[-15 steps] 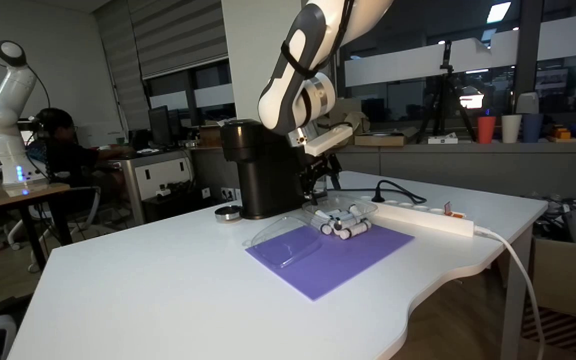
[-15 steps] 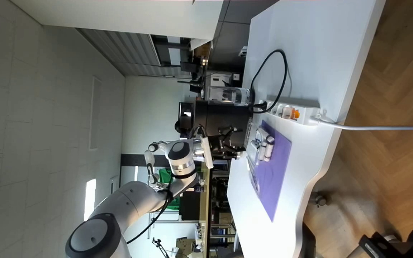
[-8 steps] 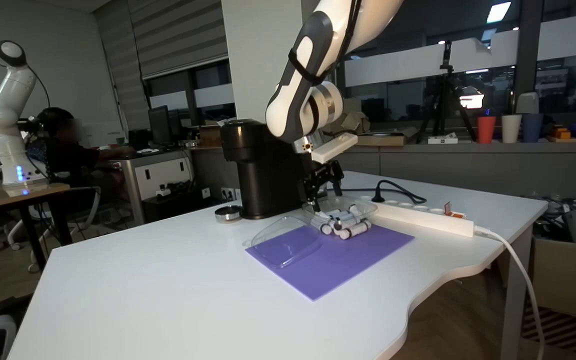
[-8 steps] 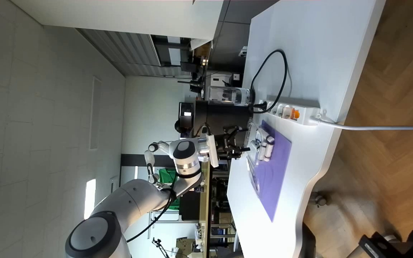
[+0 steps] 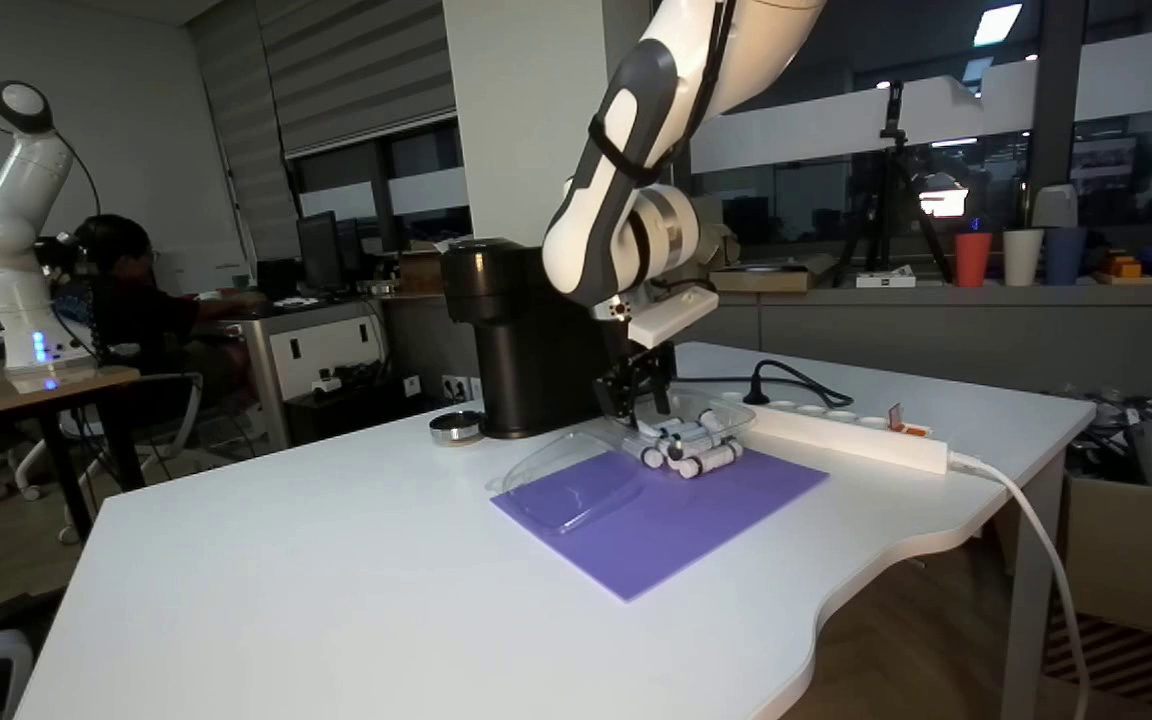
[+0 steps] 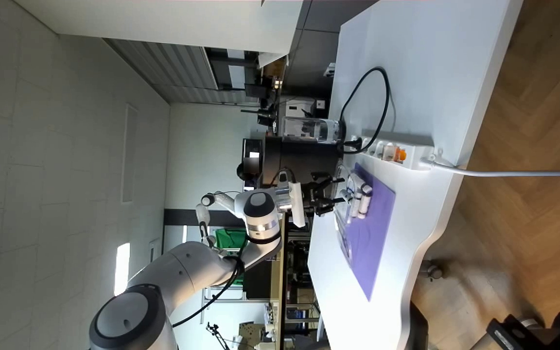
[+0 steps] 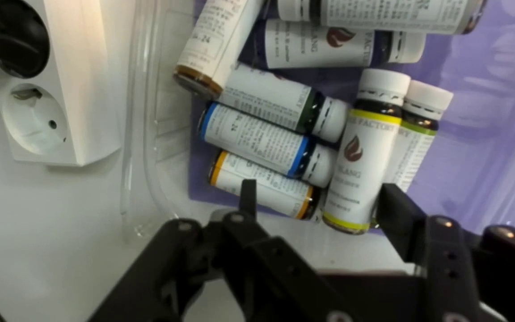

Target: Pick up the bottle from the bowl and put it on the table

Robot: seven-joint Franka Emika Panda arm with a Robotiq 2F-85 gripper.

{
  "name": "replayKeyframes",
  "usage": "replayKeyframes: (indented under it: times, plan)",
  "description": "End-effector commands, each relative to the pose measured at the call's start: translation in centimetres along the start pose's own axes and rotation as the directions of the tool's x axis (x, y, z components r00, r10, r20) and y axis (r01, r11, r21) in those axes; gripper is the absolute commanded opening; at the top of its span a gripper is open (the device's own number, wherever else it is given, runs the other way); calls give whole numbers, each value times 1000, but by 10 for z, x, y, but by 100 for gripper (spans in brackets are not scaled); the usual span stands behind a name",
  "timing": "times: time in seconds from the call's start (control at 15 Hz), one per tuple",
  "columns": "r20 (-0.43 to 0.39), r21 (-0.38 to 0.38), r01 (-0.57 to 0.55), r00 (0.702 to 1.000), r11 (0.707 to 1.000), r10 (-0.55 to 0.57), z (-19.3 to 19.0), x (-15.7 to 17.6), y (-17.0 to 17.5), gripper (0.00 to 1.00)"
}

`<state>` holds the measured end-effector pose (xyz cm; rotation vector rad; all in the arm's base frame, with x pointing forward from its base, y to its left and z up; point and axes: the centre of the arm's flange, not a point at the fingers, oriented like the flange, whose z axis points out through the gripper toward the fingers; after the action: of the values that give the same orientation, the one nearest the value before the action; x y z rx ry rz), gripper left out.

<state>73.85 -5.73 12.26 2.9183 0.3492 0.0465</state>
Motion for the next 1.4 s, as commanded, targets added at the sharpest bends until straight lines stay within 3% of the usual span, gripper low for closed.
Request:
replayKeyframes:
  times: [0.0,0.33,0.6,1.0,1.33]
  plan:
    - [-22,19,-6,1000,1000,7,-7,-7,1,39]
    - [15,45,-57,998,997,56,-14,-5,5,6]
    - [-25,22,-68,997,997,69,-51,0,9,7]
    - [-173,17,-40,984,999,42,-151,12,8,7]
    - [-234,10,64,970,998,-60,-174,16,-65,7]
